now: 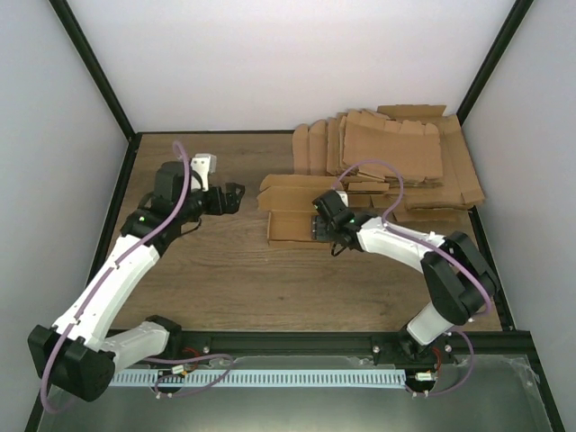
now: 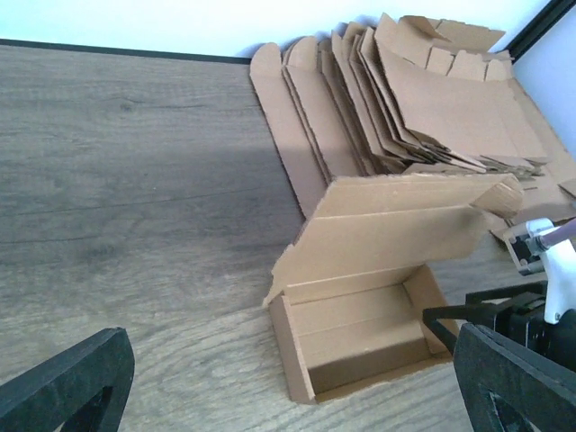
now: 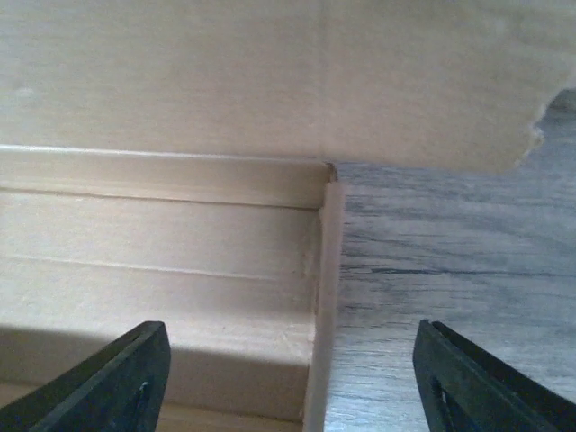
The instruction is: Fold the paper box
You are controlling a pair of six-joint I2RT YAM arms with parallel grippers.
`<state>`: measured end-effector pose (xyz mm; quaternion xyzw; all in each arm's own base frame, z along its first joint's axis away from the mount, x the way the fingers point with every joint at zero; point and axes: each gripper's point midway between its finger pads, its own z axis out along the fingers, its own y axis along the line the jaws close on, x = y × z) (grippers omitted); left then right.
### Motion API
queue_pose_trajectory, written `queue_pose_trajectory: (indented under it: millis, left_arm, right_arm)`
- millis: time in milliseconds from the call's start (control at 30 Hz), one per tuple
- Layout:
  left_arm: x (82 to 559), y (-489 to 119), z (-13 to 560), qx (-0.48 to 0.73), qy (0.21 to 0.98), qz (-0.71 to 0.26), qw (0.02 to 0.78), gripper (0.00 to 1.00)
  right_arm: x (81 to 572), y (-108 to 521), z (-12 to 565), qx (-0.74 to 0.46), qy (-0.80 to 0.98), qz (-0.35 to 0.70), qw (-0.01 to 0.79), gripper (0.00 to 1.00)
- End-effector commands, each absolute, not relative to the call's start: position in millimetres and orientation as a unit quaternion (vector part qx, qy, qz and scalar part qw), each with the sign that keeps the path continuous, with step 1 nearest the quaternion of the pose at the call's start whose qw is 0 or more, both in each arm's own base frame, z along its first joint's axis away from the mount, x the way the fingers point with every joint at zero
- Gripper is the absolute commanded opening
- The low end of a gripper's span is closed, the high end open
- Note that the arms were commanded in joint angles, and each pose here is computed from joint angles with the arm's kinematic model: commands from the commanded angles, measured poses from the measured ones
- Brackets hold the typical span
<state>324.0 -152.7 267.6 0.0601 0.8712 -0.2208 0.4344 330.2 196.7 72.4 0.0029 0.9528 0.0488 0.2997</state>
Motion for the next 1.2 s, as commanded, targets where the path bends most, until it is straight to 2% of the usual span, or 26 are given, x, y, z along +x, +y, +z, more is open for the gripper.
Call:
queue_pose_trajectory:
  millis: [0,100,267,600,833,1167]
  left_arm:
    - [317.2,-156.3,270.6,0.049,0.861,-0.253,0.439,1.0]
    - [316.2,-148.7,255.3,0.025,0.873,-0.239,0.425,1.0]
    - [305.4,-162.8,243.7,0.065,0.875,-0.266,0.4,1.0]
    - [296.1,-169.9,243.9,0.103,0.859,-0.285,0.412,1.0]
    - [302.4,-176.3,231.0,0.115,0.866,-0.286,0.395,1.0]
    - [316.9,-181.0,203.0,0.108,0.885,-0.275,0.361,0.96]
  right_arm:
    - [332.0,208.5,101.2,-0.023,0.941,0.098,0.324,0.8]
    - [331.1,208.8,111.2,-0.043,0.935,0.114,0.334,0.84]
    - [329.5,207.4,122.1,-0.064,0.929,0.138,0.337,0.99]
    - [337.3,189.1,159.0,-0.064,0.895,0.226,0.38,1.0]
    - [329.6,183.7,187.4,-0.096,0.851,0.266,0.442,1.0]
    - [342.3,166.3,187.0,-0.091,0.862,0.284,0.41,1.0]
